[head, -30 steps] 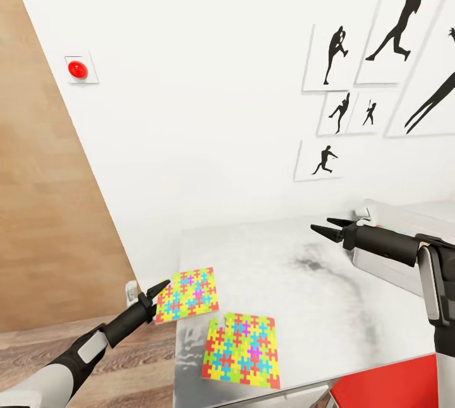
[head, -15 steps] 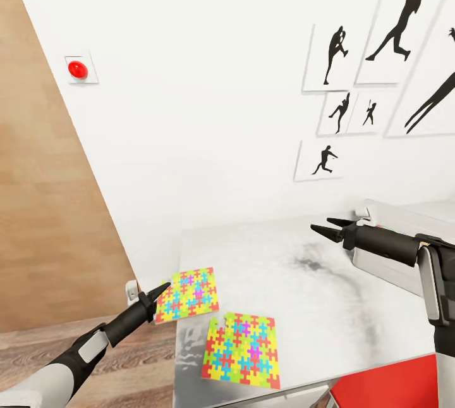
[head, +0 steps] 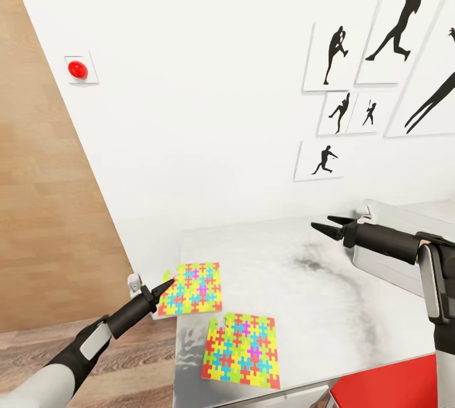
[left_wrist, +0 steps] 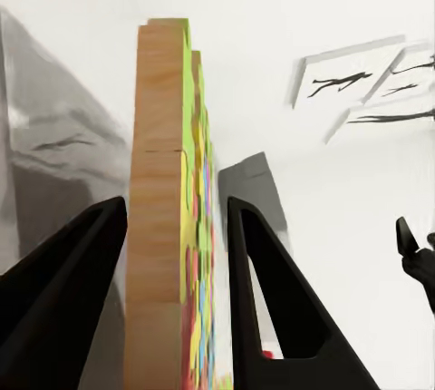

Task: Put all the toys in the child's room - the three board games (two on the bed and one on the table), the two jigsaw puzzles on the table, and the tennis ball on the table - inside the toy box on the table in the child's room.

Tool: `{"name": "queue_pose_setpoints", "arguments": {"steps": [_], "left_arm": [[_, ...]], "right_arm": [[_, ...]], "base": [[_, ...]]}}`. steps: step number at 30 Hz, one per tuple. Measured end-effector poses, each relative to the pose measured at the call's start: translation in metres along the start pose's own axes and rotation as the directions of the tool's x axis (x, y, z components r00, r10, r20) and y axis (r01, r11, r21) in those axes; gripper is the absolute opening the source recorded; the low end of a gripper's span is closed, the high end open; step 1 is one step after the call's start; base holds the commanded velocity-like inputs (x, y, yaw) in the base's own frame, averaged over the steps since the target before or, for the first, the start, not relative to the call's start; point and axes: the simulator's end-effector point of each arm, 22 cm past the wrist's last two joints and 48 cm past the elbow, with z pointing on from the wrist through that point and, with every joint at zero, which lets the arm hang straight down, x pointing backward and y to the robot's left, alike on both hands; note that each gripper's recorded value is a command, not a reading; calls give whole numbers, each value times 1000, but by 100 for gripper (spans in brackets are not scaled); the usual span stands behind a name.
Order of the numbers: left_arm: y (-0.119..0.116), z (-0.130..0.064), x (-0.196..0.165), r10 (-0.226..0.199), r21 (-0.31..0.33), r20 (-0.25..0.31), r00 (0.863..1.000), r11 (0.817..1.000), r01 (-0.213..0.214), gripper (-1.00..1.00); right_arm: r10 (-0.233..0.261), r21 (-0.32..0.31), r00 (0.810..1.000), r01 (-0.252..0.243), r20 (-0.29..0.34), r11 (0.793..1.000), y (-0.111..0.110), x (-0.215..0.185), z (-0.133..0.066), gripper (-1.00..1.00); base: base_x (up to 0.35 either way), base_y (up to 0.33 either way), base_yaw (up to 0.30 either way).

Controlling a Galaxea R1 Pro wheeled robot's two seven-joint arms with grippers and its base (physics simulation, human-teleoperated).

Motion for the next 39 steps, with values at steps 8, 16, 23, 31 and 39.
{"name": "queue_pose_setpoints", "arguments": {"steps": [8, 16, 23, 31, 39], "left_arm": [[-12, 3, 5, -15, 32, -29, 999, 999, 16, -100], [-38, 15, 16, 28, 34, -101, 994, 999, -24, -100], [-77, 36, 17, 133, 14, -141, 981, 991, -132, -100], [-216, 125, 32, 284, 67, -188, 940, 959, -277, -100], [-285, 165, 32, 336, 52, -209, 919, 942, -332, -100]], "right_arm": [[-9, 3, 1000, 9, 5, 1000, -1, -2, 0, 100], [-51, 35, 999, 50, 17, 998, -13, -9, -12, 100], [8, 80, 999, -11, 38, 997, -30, -16, -30, 100], [-40, 244, 994, 15, 97, 970, -84, -57, -104, 100], [-50, 283, 992, 15, 115, 959, -95, -65, -123, 100]], "base": [[0, 0, 0], [0, 0, 0], [0, 0, -74], [0, 0, -289], [0, 0, -294]]}}
